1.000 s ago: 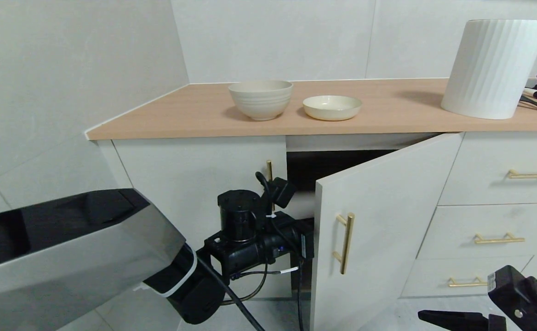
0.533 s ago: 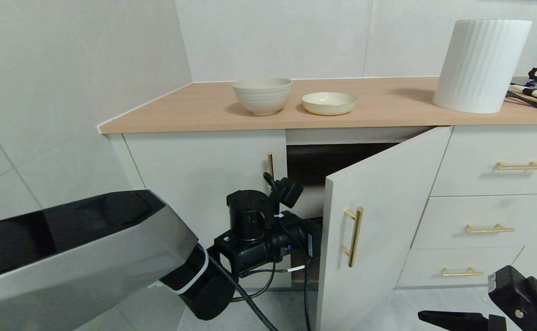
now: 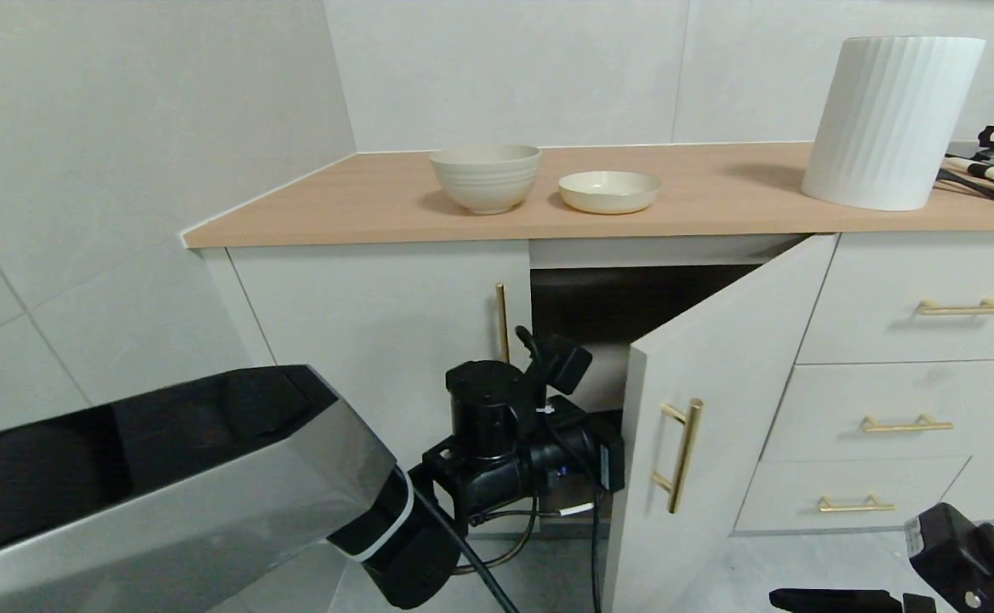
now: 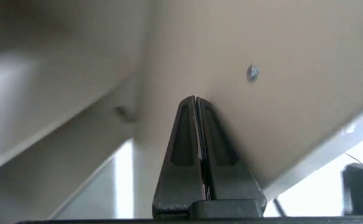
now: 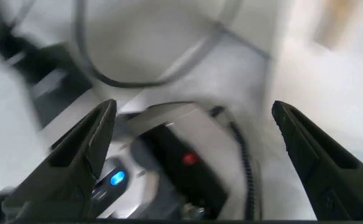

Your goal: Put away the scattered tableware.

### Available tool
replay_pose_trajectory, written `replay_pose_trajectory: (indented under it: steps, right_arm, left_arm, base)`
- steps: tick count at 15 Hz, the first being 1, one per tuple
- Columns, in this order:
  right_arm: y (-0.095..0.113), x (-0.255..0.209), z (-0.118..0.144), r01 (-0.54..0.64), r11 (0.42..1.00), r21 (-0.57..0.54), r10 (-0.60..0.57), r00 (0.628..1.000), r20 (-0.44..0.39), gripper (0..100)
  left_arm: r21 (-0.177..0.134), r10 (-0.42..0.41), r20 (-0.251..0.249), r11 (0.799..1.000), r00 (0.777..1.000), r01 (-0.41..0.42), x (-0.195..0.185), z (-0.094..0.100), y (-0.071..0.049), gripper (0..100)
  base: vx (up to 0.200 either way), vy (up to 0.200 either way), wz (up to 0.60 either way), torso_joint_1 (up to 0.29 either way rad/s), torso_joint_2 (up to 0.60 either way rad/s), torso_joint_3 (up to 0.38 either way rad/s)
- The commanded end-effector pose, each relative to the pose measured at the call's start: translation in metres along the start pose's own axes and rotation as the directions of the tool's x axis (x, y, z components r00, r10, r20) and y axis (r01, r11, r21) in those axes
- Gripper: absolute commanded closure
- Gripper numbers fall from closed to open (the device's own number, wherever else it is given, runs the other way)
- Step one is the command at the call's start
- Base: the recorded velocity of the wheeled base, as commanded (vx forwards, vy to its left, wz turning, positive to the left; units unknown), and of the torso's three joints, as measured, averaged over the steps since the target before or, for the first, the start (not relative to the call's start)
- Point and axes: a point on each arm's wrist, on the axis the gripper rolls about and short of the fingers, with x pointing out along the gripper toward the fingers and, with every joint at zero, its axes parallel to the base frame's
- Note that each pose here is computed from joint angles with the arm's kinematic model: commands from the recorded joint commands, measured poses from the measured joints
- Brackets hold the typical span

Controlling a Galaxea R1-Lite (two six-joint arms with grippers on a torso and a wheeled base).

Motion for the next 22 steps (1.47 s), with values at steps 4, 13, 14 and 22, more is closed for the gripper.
replay_pose_trajectory:
  steps: [4,13,14,22]
  right_arm:
    - [0.014,-0.022,-0.016,-0.23,0.968,-0.102,0.229,0.973,-0.017,0]
    - [0.002,-0.016,0.009,-0.05,0.997,-0.056,0.056,0.993,0.101,0]
    - [0.001,-0.016,0.011,-0.037,0.998,-0.053,0.043,0.993,0.111,0]
    - [-0.003,0.006,0.049,0.047,0.998,-0.038,-0.04,0.986,0.16,0]
  left_arm:
    - [0.018,-0.25,-0.05,0.968,0.967,0.251,-0.006,-0.004,-0.088,100]
    - [0.061,0.004,0.045,0.998,0.999,-0.006,-0.062,0.041,-0.012,100]
    - [0.068,0.023,0.049,0.997,0.999,-0.026,-0.069,0.045,-0.008,100]
    - [0.036,0.24,0.032,0.97,0.97,-0.241,-0.186,0.102,-0.022,0]
  base:
    - [0.0,0.0,0.0,0.0,0.0,0.0]
    - [0.0,0.0,0.0,0.0,0.0,0.0]
    - [0.0,0.0,0.0,0.0,0.0,0.0]
    - [0.0,0.0,0.0,0.0,0.0,0.0]
